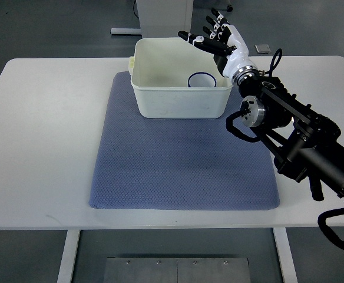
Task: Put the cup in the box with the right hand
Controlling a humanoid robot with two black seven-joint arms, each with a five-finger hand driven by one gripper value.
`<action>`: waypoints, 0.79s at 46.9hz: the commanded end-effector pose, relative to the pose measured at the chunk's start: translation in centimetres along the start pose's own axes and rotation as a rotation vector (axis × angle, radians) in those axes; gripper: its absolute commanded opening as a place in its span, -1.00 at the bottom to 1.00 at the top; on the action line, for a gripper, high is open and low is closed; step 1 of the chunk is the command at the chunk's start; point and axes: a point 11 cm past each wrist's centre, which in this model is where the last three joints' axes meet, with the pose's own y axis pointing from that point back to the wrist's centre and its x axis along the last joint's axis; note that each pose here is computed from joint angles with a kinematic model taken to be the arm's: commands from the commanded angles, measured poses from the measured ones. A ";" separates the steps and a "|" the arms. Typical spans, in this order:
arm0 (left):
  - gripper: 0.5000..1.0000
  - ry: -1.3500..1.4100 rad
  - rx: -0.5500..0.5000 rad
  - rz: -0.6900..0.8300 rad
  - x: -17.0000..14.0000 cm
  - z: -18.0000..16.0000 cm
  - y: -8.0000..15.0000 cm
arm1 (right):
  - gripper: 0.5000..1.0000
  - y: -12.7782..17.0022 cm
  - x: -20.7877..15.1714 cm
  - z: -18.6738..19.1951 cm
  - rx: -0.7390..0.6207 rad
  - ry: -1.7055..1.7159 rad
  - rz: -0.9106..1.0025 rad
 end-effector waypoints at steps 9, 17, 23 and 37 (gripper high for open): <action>1.00 0.000 0.000 0.000 0.0 0.0 0.0 | 1.00 0.1 5.1 -3.3 0.055 -0.020 0.063; 1.00 0.000 0.000 0.000 0.0 0.0 0.0 | 1.00 0.8 8.7 -4.2 0.062 0.000 0.094; 1.00 0.000 0.000 0.000 0.0 0.0 0.0 | 1.00 1.7 11.2 -3.8 0.047 0.020 0.113; 1.00 0.000 0.000 0.000 0.0 0.0 0.0 | 1.00 4.3 17.4 -4.8 0.049 0.047 0.155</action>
